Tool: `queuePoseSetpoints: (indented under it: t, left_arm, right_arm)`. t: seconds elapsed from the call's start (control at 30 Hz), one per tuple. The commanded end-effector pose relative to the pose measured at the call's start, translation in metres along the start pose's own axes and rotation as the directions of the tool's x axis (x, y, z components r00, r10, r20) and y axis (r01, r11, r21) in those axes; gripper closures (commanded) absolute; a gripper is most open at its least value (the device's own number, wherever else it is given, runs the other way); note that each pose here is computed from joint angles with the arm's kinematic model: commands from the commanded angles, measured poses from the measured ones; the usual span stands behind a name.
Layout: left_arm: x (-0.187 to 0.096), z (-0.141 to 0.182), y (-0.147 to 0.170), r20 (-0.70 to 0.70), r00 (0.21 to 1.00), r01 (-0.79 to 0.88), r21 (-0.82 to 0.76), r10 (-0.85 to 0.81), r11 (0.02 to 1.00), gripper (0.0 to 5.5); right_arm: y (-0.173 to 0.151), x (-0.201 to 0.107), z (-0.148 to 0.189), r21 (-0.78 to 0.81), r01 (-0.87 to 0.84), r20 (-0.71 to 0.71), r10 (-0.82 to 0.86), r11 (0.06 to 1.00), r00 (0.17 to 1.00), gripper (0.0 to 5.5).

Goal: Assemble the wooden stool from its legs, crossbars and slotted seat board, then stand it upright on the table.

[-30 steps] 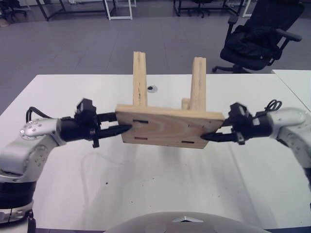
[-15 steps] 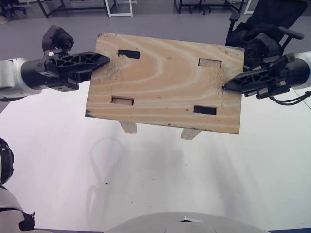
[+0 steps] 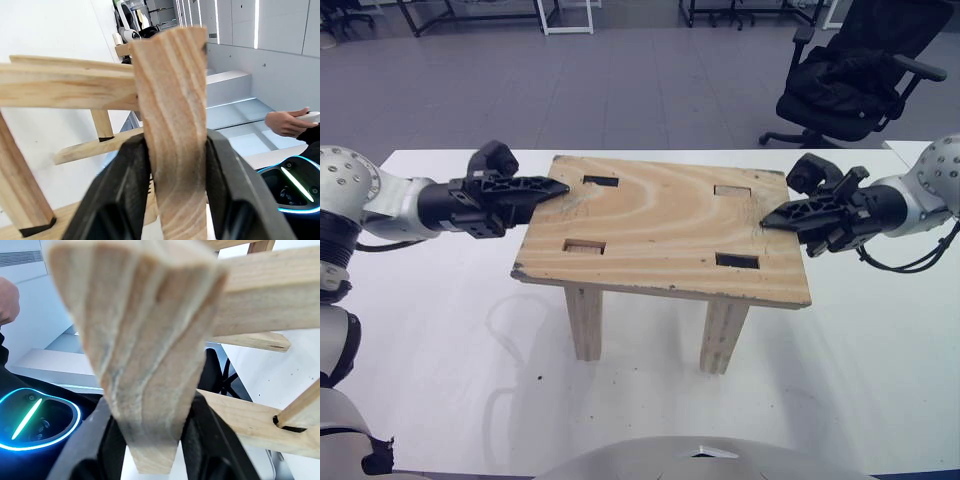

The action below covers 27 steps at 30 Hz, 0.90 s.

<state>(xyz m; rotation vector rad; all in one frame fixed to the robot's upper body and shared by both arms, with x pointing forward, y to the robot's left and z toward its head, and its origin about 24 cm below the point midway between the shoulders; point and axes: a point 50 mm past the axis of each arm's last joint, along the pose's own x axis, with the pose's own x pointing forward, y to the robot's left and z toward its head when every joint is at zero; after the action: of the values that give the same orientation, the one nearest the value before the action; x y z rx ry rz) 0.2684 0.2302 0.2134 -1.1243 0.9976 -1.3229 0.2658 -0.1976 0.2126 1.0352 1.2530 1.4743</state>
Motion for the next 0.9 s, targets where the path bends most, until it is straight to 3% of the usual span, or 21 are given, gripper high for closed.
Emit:
queuePoseSetpoints:
  t: [0.03, 0.1, 0.17, 0.43, 0.5, 0.63, 0.67, 0.7, 0.77, 0.8, 0.83, 0.9]
  left_arm:
    - [0.005, -0.009, 0.008, 0.061, 0.967, 0.245, 0.050, -0.248, 0.968, 4.12]
    - [0.002, -0.013, 0.019, 0.099, 0.979, 0.174, 0.063, -0.179, 0.983, 4.12]
    - [0.000, -0.019, 0.028, 0.127, 0.986, 0.097, 0.075, -0.106, 0.992, 3.59]
    - [-0.021, -0.007, 0.024, 0.314, 0.947, 0.028, 0.129, -0.067, 0.991, 2.00]
    - [-0.036, -0.005, 0.015, 0.382, 0.921, 0.016, 0.155, -0.075, 0.988, 1.61]
    - [-0.078, -0.011, -0.008, 0.545, 0.833, -0.047, 0.247, -0.098, 0.968, 0.89]
    - [-0.088, -0.013, -0.003, 0.604, 0.796, -0.160, 0.265, -0.035, 0.951, 0.71]
    - [-0.103, -0.012, 0.015, 0.696, 0.714, -0.350, 0.262, 0.075, 0.899, 0.52]
    - [-0.138, -0.009, 0.052, 0.886, 0.408, -0.770, 0.203, 0.222, 0.604, 0.52]
    - [-0.145, -0.011, 0.060, 0.928, 0.302, -0.858, 0.165, 0.218, 0.487, 0.52]
    - [-0.146, -0.014, 0.066, 0.947, 0.243, -0.911, 0.148, 0.212, 0.384, 0.52]
    - [-0.139, -0.021, 0.079, 0.954, 0.188, -0.968, 0.140, 0.234, 0.206, 0.52]
  right_arm:
    - [-0.001, -0.015, -0.004, -0.064, -0.409, 0.175, 0.414, 0.910, 0.893, 4.16]
    - [-0.026, -0.020, -0.010, -0.046, -0.292, 0.245, 0.295, 0.955, 0.924, 3.49]
    - [-0.039, -0.026, -0.017, -0.037, -0.222, 0.306, 0.223, 0.974, 0.926, 3.04]
    - [-0.055, -0.058, -0.038, -0.061, -0.020, 0.507, 0.048, 0.998, 0.861, 1.32]
    - [-0.056, -0.071, -0.040, -0.085, 0.053, 0.586, 0.007, 0.995, 0.810, 0.89]
    - [-0.045, -0.101, -0.013, -0.261, 0.285, 0.818, 0.054, 0.922, 0.573, 0.11]
    - [-0.051, -0.106, -0.005, -0.253, 0.403, 0.867, 0.022, 0.879, 0.497, 0.10]
    - [-0.066, -0.108, 0.003, -0.190, 0.563, 0.913, -0.066, 0.804, 0.402, 0.10]
    - [-0.095, -0.115, 0.010, -0.029, 0.817, 0.974, -0.168, 0.576, 0.153, 0.10]
    - [-0.106, -0.119, 0.009, 0.043, 0.871, 0.981, -0.187, 0.490, 0.057, 0.10]
    - [-0.114, -0.122, 0.006, 0.094, 0.912, 0.980, -0.200, 0.399, -0.013, 0.10]
    - [-0.126, -0.124, 0.001, 0.128, 0.964, 0.972, -0.222, 0.233, -0.076, 0.10]
